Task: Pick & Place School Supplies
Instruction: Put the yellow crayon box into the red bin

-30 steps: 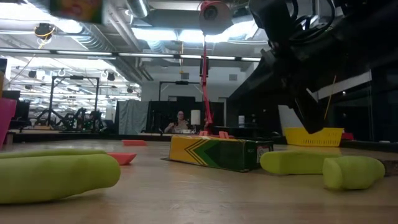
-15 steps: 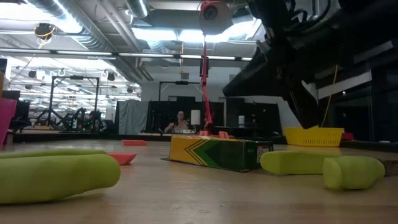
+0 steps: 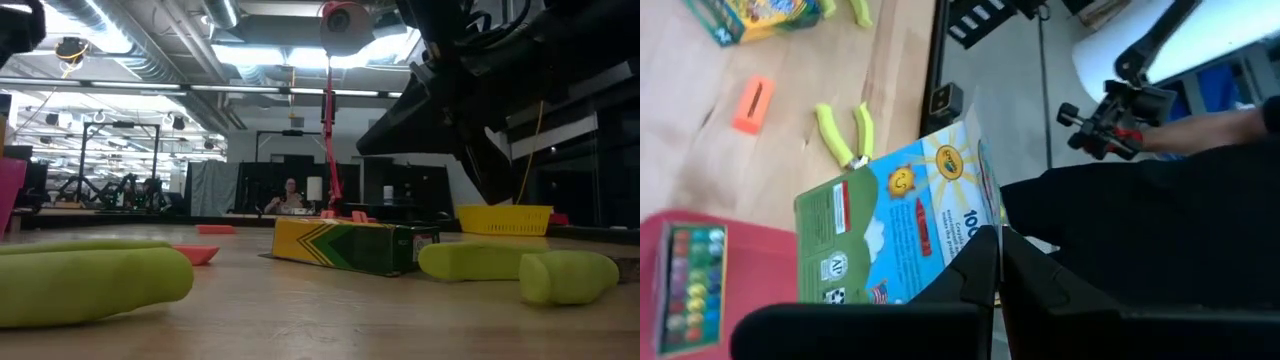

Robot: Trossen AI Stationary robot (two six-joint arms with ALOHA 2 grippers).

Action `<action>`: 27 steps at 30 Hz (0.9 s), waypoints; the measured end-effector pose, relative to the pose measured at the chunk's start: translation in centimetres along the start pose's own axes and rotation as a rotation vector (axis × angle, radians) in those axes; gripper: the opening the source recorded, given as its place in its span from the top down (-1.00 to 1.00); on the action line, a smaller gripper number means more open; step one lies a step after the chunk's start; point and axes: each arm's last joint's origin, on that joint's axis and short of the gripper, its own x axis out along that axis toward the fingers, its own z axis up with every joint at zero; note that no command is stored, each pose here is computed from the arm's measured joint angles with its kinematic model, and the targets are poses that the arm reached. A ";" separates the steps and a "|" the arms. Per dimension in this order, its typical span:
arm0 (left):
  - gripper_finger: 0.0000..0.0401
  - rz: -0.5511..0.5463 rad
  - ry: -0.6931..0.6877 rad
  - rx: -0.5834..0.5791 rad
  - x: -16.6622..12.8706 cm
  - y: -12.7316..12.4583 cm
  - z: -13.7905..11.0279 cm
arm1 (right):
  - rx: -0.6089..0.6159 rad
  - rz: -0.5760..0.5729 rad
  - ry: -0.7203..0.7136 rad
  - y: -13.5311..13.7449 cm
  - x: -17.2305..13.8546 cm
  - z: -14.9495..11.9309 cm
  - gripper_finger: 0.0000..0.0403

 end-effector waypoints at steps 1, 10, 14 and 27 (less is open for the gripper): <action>0.99 0.010 0.003 -0.006 0.3 -0.2 -0.4 | 0.000 0.001 0.003 0.0 0.0 0.0 1.00; 0.99 0.099 -0.008 -0.063 3.1 -1.5 -3.8 | 0.000 0.005 0.013 0.0 0.0 0.0 1.00; 0.99 0.150 0.005 -0.069 4.5 -1.8 -5.3 | -0.003 0.011 0.032 0.0 0.0 -0.1 1.00; 0.99 0.316 -0.068 -0.099 8.1 0.6 -8.8 | -0.004 0.015 0.039 0.1 0.0 -0.2 1.00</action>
